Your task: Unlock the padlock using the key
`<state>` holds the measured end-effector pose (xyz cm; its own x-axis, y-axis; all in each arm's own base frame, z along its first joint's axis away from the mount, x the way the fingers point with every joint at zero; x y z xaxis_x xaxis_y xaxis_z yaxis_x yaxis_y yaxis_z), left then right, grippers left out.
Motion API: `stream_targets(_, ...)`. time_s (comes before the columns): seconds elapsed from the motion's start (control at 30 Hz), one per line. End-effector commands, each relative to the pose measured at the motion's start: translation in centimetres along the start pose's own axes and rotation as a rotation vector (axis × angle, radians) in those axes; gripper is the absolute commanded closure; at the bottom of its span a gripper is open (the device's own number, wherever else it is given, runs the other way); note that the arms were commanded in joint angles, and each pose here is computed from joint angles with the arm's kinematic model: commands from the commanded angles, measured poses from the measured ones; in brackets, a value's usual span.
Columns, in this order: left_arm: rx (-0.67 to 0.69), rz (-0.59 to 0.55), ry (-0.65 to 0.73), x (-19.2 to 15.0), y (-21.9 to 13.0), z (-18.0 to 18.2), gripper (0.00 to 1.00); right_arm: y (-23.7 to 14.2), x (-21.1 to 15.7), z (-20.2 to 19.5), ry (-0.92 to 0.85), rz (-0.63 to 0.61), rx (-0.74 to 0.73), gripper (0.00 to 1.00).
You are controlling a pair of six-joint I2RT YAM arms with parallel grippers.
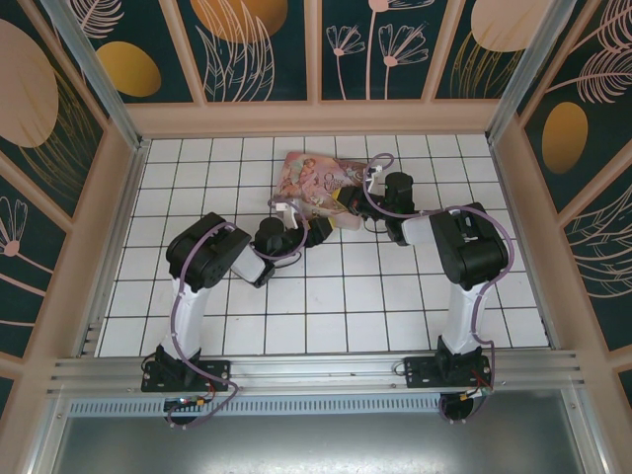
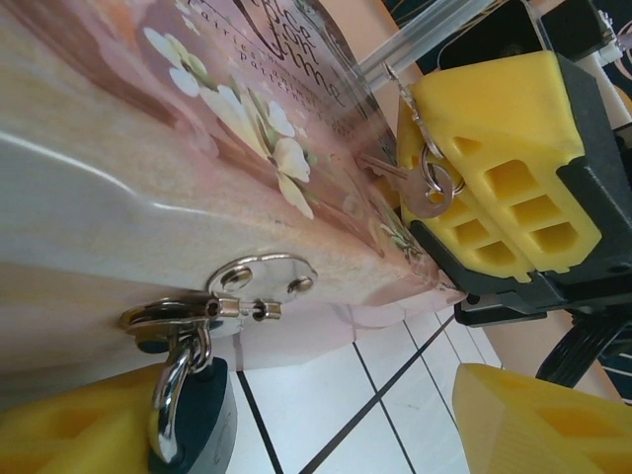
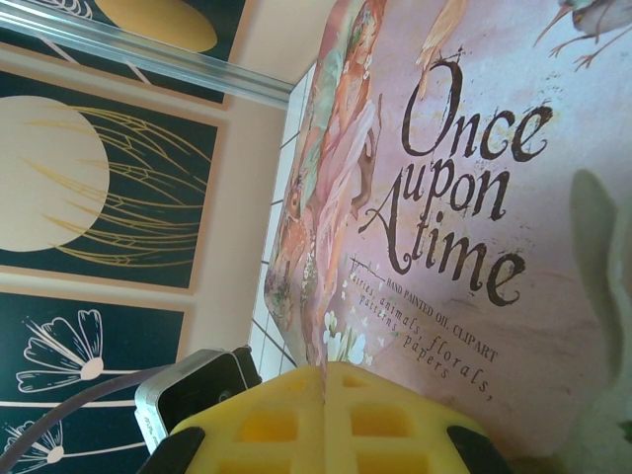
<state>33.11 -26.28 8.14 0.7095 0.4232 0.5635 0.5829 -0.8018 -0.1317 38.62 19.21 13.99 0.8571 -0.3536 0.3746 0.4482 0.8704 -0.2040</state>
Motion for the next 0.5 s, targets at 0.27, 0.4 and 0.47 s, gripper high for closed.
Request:
stream_targets(0.27, -0.011, -0.062, -0.015, 0.16, 0.04, 0.11, 0.43, 0.60, -1.87, -2.48, 0.077, 0.059, -0.058, 1.00)
stream_targets(0.4, 0.001, -0.072, -0.017, 0.25, -0.05, 0.21, 0.52, 0.53, -1.93, -2.49, 0.077, 0.061, -0.059, 1.00)
stream_targets(0.47, 0.008, -0.072, -0.016, 0.24, -0.05, 0.33, 0.55, 0.50, -2.03, -2.60, 0.079, 0.062, -0.062, 1.00)
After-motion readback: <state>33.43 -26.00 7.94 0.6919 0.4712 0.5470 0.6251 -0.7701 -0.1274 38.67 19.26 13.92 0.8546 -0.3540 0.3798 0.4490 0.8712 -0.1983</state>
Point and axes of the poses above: each hand's point on the last joint's axis, 136 mm out from that joint toward the fingers, its own y axis out along the fingers, its own z axis along the line the jaws close on, x = y × z, the point moved 9 cm from there along -y, back along the fingers, and after that the axes turned 2 degrees about -y, right-handed, at the moved point
